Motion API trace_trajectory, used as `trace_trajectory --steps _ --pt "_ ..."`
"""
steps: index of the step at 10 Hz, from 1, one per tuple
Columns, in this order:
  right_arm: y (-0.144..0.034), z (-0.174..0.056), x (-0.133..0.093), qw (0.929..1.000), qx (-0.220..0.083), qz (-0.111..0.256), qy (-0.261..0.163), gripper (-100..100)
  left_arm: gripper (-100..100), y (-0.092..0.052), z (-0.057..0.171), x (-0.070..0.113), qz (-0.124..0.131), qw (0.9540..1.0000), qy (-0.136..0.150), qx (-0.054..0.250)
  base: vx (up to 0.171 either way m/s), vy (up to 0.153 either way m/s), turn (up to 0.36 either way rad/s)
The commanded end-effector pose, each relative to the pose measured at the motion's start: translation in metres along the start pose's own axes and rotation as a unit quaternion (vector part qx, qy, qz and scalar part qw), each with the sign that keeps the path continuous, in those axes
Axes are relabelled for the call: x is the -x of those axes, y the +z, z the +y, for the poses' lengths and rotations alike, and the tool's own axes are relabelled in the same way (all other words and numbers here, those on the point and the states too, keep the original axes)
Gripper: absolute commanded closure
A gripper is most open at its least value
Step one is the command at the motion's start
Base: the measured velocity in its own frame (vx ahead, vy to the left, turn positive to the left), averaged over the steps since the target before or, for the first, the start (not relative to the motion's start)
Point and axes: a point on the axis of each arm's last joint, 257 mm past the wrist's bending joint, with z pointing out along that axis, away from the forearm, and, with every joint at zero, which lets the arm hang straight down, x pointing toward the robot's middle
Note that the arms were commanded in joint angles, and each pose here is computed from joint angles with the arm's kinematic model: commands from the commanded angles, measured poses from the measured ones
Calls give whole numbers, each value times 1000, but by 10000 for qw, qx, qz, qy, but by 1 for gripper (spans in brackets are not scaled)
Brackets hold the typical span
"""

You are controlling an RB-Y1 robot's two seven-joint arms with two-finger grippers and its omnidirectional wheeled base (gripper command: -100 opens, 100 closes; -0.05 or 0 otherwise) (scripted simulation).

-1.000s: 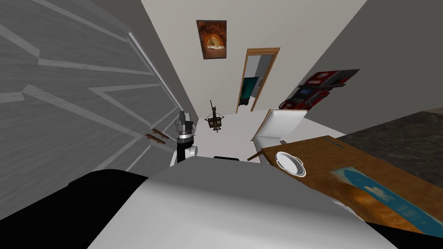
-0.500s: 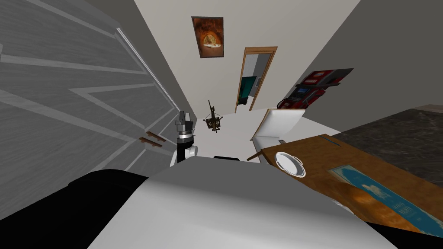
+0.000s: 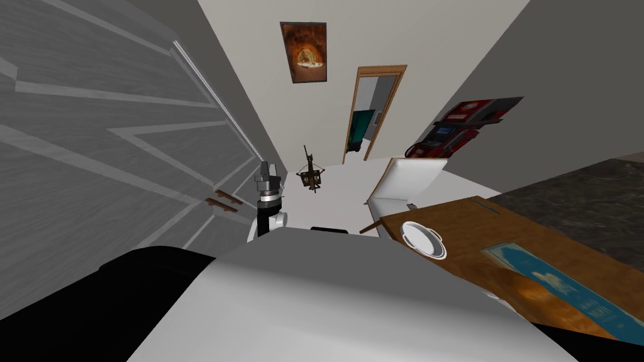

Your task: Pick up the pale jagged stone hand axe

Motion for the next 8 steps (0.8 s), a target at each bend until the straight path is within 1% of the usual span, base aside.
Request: trace_trajectory --steps 1,3,8 --pt "-2 -4 -2 9999 3 44 98 100 0 0 0 0 0 10000 0 0 -102 12 178" --pt "-4 -7 -5 9997 19 97 213 100 0 0 0 0 0 10000 0 0 -103 9 136" --pt "-11 -13 -12 9985 74 242 495 100 0 0 0 0 0 10000 0 0 -83 17 124"
